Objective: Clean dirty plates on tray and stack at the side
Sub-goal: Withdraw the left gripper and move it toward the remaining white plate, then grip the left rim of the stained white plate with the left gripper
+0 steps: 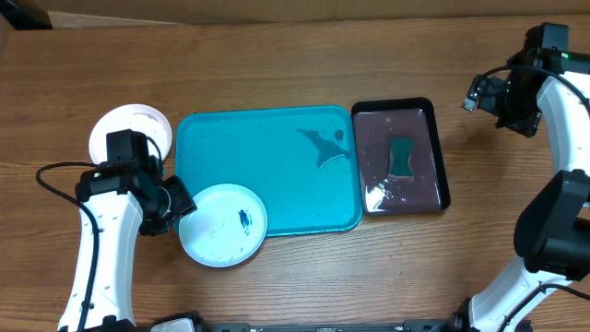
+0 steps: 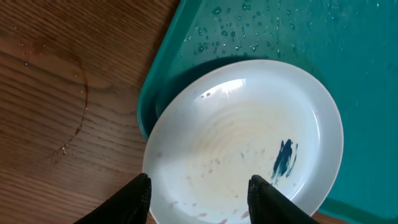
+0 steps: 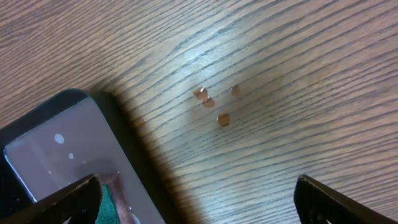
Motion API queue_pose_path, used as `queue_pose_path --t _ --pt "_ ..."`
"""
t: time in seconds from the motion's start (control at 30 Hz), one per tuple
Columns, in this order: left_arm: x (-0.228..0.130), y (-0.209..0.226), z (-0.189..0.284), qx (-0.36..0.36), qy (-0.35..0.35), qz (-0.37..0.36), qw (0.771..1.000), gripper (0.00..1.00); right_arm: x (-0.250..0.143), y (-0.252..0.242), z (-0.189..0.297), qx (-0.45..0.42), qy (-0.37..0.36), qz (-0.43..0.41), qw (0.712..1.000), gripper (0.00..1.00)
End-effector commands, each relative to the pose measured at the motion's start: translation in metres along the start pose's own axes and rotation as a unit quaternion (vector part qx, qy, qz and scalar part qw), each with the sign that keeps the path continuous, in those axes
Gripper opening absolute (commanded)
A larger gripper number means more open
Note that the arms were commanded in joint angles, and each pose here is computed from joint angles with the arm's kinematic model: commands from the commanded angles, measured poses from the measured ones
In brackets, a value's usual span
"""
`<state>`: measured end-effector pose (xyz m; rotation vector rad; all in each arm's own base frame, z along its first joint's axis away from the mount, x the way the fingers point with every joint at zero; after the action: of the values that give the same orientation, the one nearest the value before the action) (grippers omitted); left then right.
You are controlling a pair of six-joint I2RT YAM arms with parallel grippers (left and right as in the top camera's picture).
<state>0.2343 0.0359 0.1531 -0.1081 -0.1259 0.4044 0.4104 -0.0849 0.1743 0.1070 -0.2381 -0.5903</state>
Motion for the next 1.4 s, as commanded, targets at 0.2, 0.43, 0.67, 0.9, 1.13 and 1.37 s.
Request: queue_pose_path --t 0.2,0.43,0.67,0.9,1.13,1.37 --pt "-0.019 0.01 -0.031 0.022 0.021 0.003 1.0 0.49 0.003 0.0 0.007 0.002 -0.012 -0.002 1.0 1.0" --pt "-0.016 0.011 -0.033 0.024 0.012 0.002 1.0 0.49 0.003 0.0 0.007 0.002 -0.012 -0.002 1.0 1.0" --pt "-0.017 0.01 -0.033 0.022 0.016 0.002 1.0 0.49 0.003 0.0 0.007 0.002 -0.012 -0.002 1.0 1.0" --pt "-0.016 0.01 -0.032 0.022 0.011 0.002 1.0 0.51 0.003 0.0 0.007 0.002 -0.012 -0.002 1.0 1.0" --pt "-0.017 0.01 -0.032 0.021 0.015 0.002 1.0 0.53 0.003 0.0 0.007 0.002 -0.012 -0.002 1.0 1.0" --pt "-0.017 0.01 -0.032 0.021 0.015 0.002 1.0 0.54 0.003 0.0 0.007 0.003 -0.012 -0.002 1.0 1.0"
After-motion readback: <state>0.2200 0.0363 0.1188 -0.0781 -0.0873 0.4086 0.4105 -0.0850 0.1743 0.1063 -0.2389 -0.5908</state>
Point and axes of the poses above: each gripper's point midway between its finger pads, its own z axis back along the fingers, its own y axis along the line the jaws close on, x = y × z, the point moved 6 cm from there along z, back along the fingers, and after that the axes turned 9 degrees about -z, right-handed, at the moved point
